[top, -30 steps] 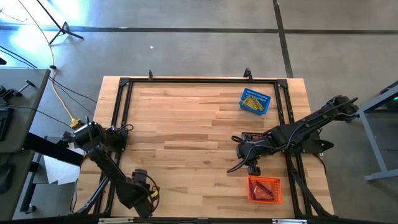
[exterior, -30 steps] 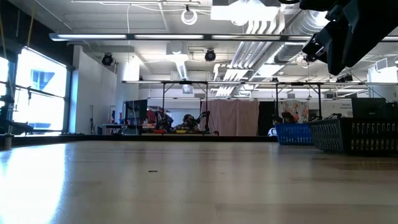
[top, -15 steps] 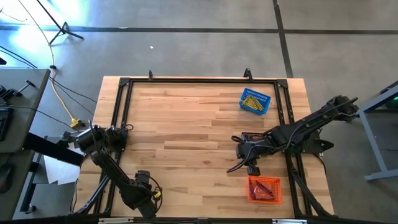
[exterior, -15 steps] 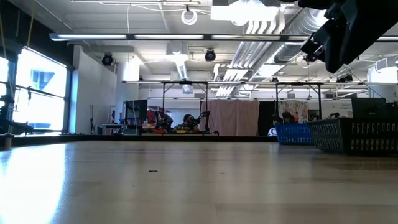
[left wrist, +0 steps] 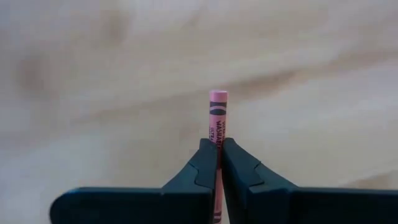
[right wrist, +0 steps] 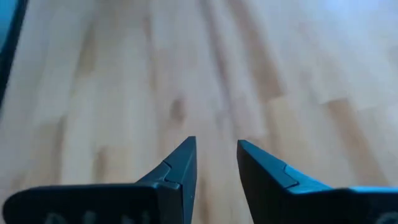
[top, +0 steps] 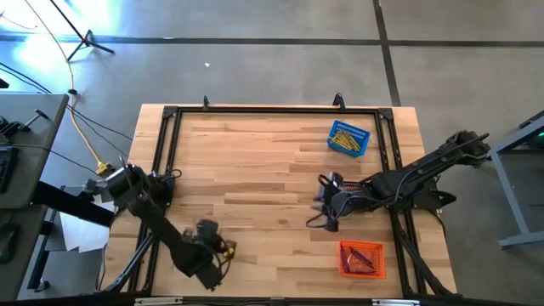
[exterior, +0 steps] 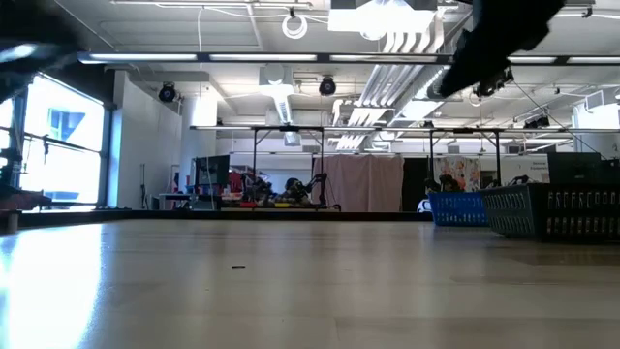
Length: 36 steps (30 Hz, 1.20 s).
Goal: Sort crayons
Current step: Put the red crayon into the black bin
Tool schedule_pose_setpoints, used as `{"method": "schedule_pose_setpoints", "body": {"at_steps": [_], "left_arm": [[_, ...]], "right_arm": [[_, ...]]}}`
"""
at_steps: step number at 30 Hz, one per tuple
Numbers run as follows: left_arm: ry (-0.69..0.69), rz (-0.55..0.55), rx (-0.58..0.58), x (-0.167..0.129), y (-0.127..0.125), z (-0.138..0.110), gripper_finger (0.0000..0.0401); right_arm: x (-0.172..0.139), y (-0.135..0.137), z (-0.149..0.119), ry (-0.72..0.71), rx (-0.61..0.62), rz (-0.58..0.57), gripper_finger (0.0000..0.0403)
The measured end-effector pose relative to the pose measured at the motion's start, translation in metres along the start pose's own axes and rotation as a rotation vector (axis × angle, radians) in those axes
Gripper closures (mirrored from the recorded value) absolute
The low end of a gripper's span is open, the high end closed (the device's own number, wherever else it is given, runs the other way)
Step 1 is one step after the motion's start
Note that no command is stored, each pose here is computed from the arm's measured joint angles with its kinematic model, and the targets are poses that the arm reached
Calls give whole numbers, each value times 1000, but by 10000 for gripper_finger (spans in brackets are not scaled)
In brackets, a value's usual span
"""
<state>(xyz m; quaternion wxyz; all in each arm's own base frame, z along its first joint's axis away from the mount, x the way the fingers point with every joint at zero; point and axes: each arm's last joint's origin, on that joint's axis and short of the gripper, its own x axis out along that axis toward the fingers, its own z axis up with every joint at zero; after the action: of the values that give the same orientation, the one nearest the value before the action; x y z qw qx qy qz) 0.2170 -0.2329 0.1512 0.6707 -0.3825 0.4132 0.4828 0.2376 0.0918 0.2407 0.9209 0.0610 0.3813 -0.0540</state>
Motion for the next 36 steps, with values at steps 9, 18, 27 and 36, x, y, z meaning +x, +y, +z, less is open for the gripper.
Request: {"method": "schedule_pose_setpoints", "body": {"at_steps": [9,18,27,36], "left_arm": [[-511,-330,122,-19,-22,48,400],[-703,-347,134,-10,-50,82,401],[-749,-347,92,3,-86,125,401],[-713,-534,278,-7,-126,152,401]], "right_arm": [[29,-25,-21,-155,215,-90,302],[35,-30,-35,-539,289,99,302],[36,-42,-34,-607,330,-47,302],[37,-48,-24,-576,273,261,267]]}}
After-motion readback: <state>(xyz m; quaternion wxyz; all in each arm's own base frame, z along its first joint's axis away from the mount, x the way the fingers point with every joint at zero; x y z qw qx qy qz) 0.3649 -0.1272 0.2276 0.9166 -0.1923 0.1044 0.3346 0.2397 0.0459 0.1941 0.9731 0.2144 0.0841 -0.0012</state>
